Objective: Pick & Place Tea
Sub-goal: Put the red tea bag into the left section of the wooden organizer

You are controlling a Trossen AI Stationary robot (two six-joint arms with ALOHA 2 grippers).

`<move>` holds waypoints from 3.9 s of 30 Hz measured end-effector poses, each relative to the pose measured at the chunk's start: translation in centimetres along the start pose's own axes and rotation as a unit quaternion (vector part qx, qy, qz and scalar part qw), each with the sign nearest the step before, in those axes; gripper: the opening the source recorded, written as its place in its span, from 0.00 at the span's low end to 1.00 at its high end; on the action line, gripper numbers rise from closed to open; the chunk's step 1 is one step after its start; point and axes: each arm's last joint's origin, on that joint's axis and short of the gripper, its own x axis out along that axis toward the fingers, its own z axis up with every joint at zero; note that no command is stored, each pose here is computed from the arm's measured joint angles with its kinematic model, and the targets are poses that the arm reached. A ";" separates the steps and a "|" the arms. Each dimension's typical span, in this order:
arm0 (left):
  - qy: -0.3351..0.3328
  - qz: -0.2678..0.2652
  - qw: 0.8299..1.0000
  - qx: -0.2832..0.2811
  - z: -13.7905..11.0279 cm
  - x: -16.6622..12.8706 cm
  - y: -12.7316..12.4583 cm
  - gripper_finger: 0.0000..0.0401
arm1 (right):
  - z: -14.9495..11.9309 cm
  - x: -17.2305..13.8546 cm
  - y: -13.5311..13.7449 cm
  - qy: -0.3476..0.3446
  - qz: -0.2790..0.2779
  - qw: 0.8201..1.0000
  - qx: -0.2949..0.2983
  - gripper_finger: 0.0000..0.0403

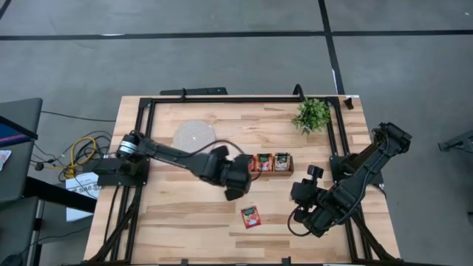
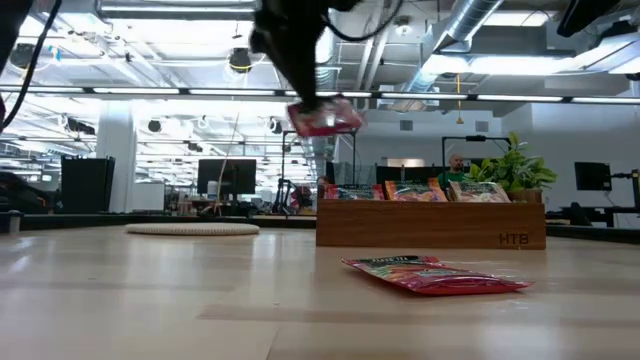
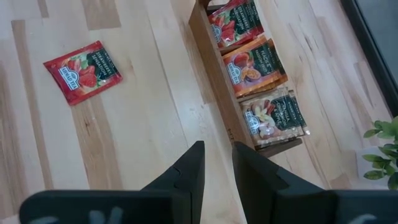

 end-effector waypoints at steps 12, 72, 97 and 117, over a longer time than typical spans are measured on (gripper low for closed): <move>-0.019 0.092 0.987 0.129 4.7 4.5 0.1 0.00 | 0.2 0.2 -0.1 0.001 -0.001 1.000 0.006 0.19; 0.015 0.125 0.978 0.167 4.6 7.6 -0.1 0.04 | 0.2 0.2 -0.1 0.003 -0.001 1.000 0.013 0.19; 0.025 0.126 0.975 0.180 4.3 7.2 -0.2 0.28 | 0.2 0.2 0.0 0.001 0.003 1.000 0.016 0.19; -0.011 -0.007 0.990 0.141 5.5 7.6 -1.3 0.27 | 0.2 0.1 0.0 -0.001 0.006 1.000 0.026 0.19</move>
